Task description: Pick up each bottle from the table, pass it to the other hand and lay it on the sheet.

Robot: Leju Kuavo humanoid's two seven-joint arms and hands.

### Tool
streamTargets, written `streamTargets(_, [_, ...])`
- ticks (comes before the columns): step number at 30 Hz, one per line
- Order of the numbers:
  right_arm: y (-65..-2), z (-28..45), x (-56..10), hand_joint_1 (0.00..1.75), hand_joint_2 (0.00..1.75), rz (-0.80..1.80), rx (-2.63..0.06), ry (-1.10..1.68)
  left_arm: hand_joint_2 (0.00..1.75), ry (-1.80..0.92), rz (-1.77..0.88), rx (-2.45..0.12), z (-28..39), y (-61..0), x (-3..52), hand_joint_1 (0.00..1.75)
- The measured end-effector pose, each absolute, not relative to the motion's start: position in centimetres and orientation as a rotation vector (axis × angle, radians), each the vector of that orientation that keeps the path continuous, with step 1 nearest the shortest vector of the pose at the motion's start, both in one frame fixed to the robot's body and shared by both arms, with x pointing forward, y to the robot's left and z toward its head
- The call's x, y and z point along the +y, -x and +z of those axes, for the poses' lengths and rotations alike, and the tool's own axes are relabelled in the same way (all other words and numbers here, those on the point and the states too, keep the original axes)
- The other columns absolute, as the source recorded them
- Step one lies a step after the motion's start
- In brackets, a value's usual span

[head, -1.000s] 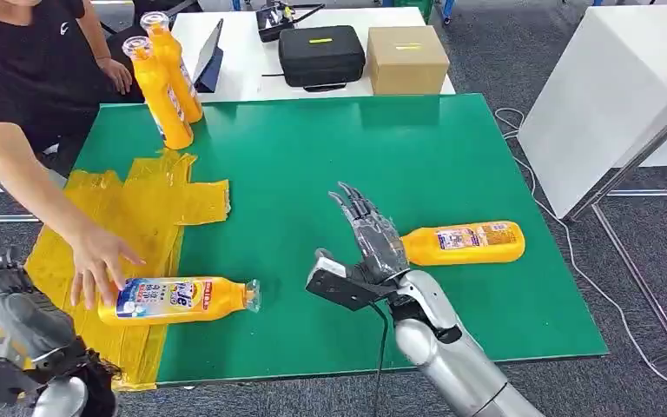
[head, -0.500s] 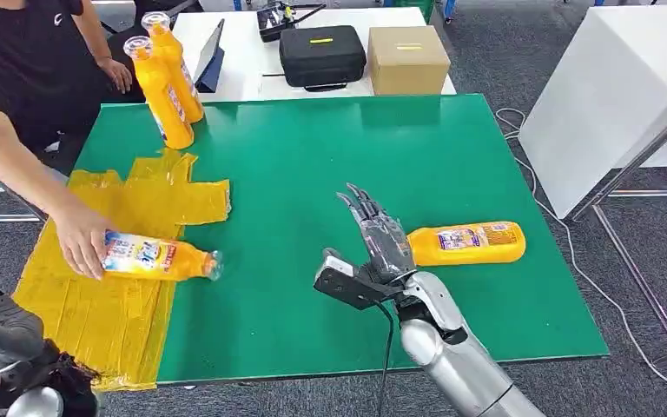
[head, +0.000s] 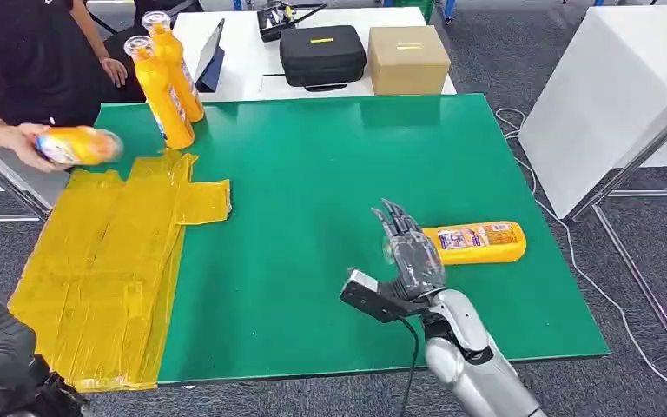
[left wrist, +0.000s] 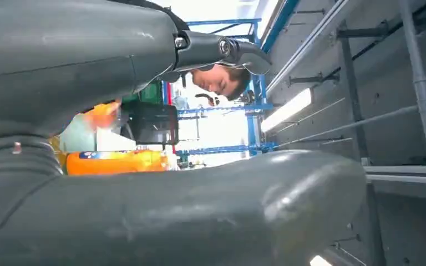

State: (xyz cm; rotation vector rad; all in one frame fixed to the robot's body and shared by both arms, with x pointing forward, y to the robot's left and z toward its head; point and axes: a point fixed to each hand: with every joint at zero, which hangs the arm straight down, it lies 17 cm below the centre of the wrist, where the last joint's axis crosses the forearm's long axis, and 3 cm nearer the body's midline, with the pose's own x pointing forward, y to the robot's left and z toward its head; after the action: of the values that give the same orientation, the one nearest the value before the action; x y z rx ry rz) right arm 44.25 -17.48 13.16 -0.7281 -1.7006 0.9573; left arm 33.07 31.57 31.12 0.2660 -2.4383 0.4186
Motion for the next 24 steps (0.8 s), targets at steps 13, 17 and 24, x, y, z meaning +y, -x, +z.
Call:
streamTargets(13, [-44.0,7.1,-34.0,0.00,1.75,1.211,-1.185,0.944,0.00,-0.255,0.447,-2.409,30.1,-32.5,32.2,0.00])
streamTargets(17, [-44.4,7.8,-37.3,0.00,1.75,1.202,-1.154,0.959,0.00,-0.246,0.451,-2.407,30.0,-32.4,32.3,0.00])
streamTargets(24, [-44.4,8.7,-40.7,0.00,1.75,1.188,-1.130,0.999,0.00,-0.242,0.449,-2.404,29.8,-32.4,32.3,0.00])
